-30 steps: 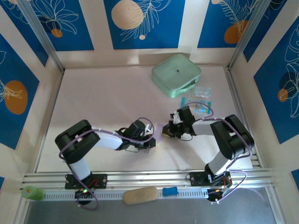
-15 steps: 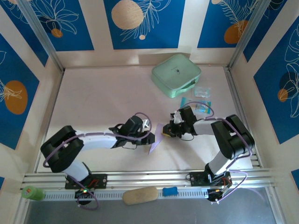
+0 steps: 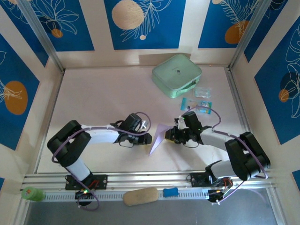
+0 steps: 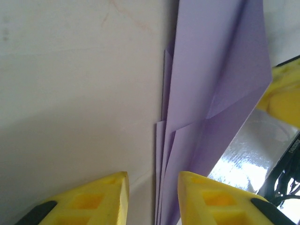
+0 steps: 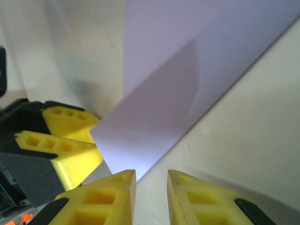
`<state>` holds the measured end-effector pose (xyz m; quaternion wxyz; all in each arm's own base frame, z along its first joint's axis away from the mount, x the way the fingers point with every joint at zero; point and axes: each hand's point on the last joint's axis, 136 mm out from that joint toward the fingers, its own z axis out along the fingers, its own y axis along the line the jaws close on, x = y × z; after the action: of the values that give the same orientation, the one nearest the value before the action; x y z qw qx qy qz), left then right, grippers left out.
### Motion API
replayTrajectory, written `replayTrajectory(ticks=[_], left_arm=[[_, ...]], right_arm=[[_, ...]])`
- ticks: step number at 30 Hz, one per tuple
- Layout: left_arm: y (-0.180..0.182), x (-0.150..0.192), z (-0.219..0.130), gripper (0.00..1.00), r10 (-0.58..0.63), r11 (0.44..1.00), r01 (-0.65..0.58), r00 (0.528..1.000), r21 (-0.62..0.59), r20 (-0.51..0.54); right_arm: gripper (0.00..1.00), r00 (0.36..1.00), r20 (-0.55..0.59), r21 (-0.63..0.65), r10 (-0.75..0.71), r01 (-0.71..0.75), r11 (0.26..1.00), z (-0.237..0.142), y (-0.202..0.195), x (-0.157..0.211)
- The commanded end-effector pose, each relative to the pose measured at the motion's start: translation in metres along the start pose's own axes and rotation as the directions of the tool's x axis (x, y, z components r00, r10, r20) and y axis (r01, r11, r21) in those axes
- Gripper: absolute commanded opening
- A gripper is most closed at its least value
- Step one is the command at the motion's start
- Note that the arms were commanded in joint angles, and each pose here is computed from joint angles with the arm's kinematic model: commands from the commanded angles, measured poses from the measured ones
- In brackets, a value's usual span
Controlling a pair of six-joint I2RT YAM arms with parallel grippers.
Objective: Fold a paper plane with a square sheet of paper (pick it up from the middle)
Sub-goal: Fold the wing for the fifth time at the center of the table, then move a paper plane to the center of the table.
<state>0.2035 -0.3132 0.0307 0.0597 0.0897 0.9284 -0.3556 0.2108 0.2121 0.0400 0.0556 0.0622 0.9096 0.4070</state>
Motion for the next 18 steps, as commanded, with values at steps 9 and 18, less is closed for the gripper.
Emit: replayTrajectory(ticks=[9,18], left_arm=[[-0.010,0.000,0.009,0.32,0.047,0.999,-0.044,0.995,0.027,-0.092],[-0.011,0.004,0.015,0.31,0.053,0.998,-0.049,0.989,0.029,-0.141]], right_arm=[[0.22,0.997,-0.070,-0.001,0.029,-0.029,1.000,0.009,-0.002,0.021],[0.19,0.995,-0.094,0.001,0.022,-0.022,1.000,0.017,-0.001,0.026]])
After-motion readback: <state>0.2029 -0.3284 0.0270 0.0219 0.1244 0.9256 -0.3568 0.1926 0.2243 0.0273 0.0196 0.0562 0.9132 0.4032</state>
